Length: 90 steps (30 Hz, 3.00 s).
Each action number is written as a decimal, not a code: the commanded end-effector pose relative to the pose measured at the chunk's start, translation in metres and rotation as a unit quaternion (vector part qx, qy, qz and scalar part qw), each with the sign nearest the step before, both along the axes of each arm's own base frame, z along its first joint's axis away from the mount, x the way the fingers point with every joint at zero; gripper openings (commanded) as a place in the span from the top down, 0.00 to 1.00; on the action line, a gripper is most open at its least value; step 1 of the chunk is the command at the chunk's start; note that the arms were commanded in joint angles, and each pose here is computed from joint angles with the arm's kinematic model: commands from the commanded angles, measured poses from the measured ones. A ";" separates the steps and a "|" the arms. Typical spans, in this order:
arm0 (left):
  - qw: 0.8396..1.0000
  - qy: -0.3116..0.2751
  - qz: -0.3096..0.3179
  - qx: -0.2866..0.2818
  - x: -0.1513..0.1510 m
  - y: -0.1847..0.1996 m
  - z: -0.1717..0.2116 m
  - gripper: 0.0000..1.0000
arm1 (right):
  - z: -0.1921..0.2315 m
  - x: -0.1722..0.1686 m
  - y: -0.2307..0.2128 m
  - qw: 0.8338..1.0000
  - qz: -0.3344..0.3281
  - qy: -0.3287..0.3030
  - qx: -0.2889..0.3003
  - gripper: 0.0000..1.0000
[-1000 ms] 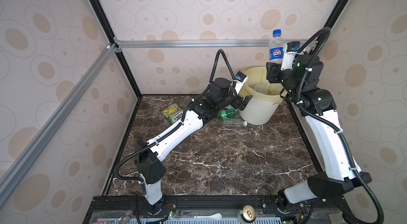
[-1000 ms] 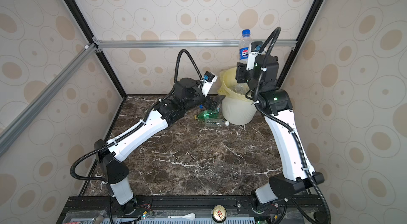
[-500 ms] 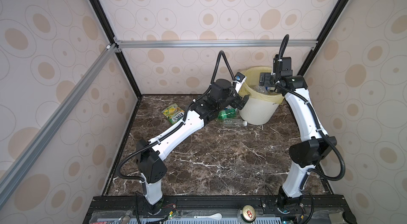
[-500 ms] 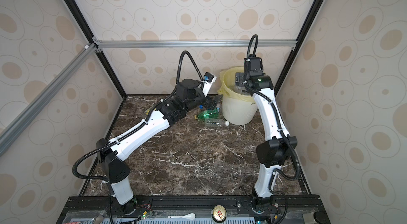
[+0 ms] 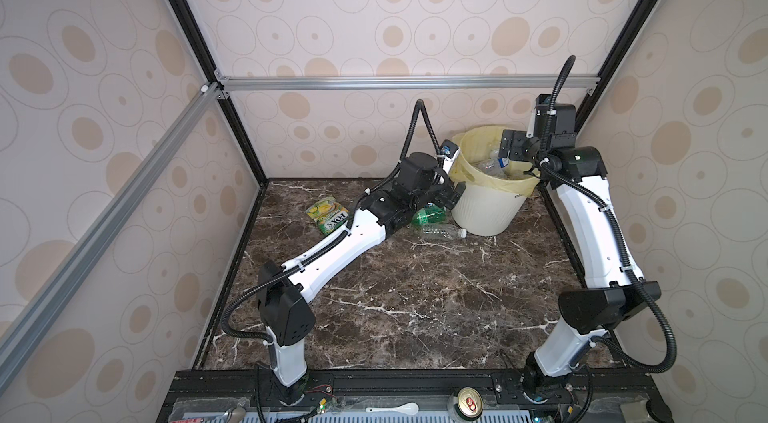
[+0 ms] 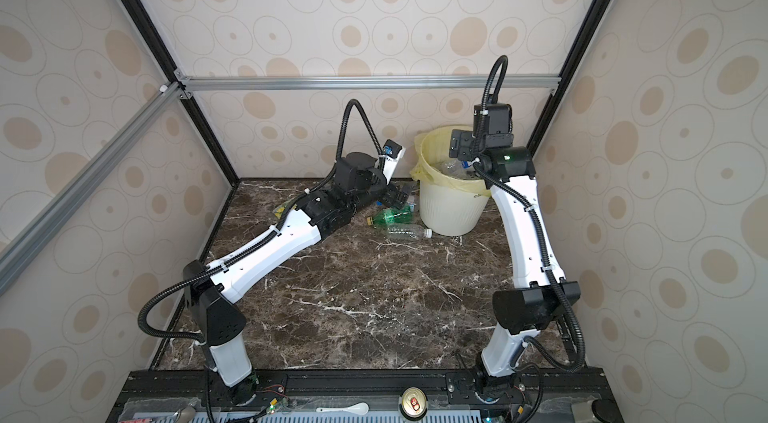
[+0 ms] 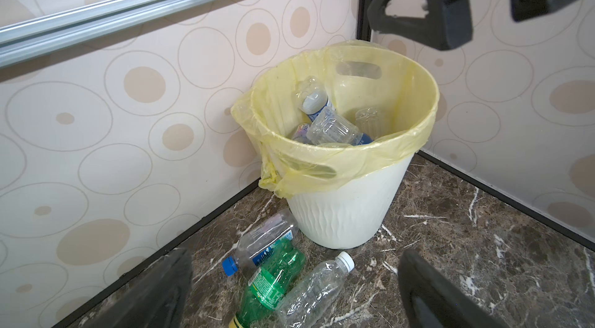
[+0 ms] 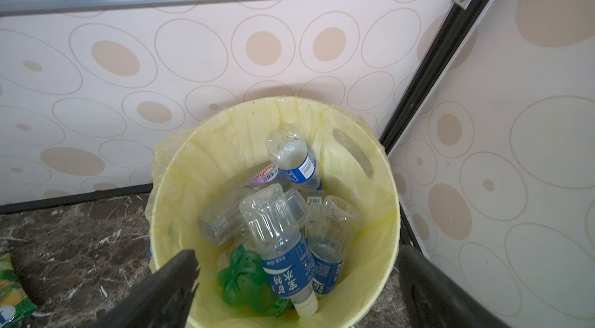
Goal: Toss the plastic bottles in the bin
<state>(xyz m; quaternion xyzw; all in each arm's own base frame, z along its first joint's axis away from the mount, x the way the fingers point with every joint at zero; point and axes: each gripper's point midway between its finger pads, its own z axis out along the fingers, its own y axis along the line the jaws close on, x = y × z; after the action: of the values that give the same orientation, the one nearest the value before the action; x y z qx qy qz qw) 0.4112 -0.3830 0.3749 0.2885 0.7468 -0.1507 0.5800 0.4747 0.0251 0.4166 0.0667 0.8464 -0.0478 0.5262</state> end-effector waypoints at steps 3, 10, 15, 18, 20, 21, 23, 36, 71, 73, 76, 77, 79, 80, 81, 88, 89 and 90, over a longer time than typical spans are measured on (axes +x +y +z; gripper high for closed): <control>0.997 0.056 0.046 0.012 0.008 0.010 -0.011 0.01 | 0.007 -0.024 0.012 0.999 0.024 -0.010 0.024 0.00; 0.991 0.111 0.071 -0.036 0.002 0.045 -0.033 0.01 | -0.020 -0.050 0.041 0.998 0.064 0.016 0.026 0.00; 0.977 0.159 0.079 -0.118 -0.005 0.089 -0.054 0.01 | -0.058 -0.075 0.079 0.993 0.107 0.047 -0.014 0.00; 0.966 0.189 0.092 -0.150 -0.010 0.112 -0.073 0.01 | -0.087 -0.088 0.102 0.988 0.136 0.070 -0.034 0.00; 0.957 0.210 0.090 -0.177 -0.016 0.121 -0.087 0.01 | -0.109 -0.096 0.117 0.983 0.154 0.086 -0.042 0.00; 0.952 0.222 0.088 -0.193 -0.017 0.126 -0.093 0.01 | -0.121 -0.100 0.126 0.980 0.167 0.094 -0.044 0.00; 0.940 0.248 0.090 -0.215 -0.021 0.132 -0.110 0.01 | -0.148 -0.103 0.138 0.975 0.183 0.118 -0.044 0.00; 0.896 0.321 0.085 -0.294 -0.026 0.147 -0.156 0.01 | -0.261 -0.076 0.173 0.950 0.192 0.234 -0.078 0.00; 0.881 0.362 0.105 -0.287 -0.024 0.167 -0.202 0.01 | -0.354 -0.027 0.211 0.915 0.233 0.323 0.061 0.00; 0.881 0.360 0.109 -0.287 -0.023 0.171 -0.201 0.01 | -0.354 -0.032 0.220 0.912 0.241 0.325 0.062 0.00; 0.882 0.357 0.112 -0.287 -0.022 0.176 -0.198 0.01 | -0.350 -0.042 0.235 0.908 0.256 0.325 0.059 0.00; 0.882 0.357 0.114 -0.287 -0.022 0.177 -0.199 0.01 | -0.349 -0.046 0.239 0.907 0.261 0.324 0.059 0.00; 0.882 0.356 0.116 -0.286 -0.021 0.180 -0.199 0.01 | -0.343 -0.051 0.246 0.906 0.268 0.321 0.060 0.00; 0.882 0.355 0.117 -0.286 -0.021 0.181 -0.198 0.01 | -0.339 -0.054 0.250 0.906 0.273 0.318 0.060 0.00; 0.882 0.355 0.118 -0.285 -0.021 0.182 -0.199 0.01 | -0.337 -0.057 0.253 0.905 0.277 0.318 0.061 0.00; 0.876 0.365 0.117 -0.294 -0.025 0.184 -0.201 0.01 | -0.306 -0.055 0.240 0.922 0.261 0.283 0.038 0.00; 0.874 0.367 0.115 -0.298 -0.026 0.184 -0.201 0.01 | -0.305 -0.052 0.237 0.924 0.258 0.281 0.035 0.00; 0.873 0.368 0.114 -0.301 -0.026 0.184 -0.201 0.01 | -0.306 -0.049 0.236 0.924 0.256 0.281 0.034 0.00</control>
<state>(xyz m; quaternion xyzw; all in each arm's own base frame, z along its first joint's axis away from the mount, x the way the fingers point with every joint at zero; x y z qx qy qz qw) 0.3887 -0.2000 0.1625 -0.0651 0.8606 -0.3806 0.3320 0.4185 0.2755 0.0949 -0.1637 0.9497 0.1184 0.2392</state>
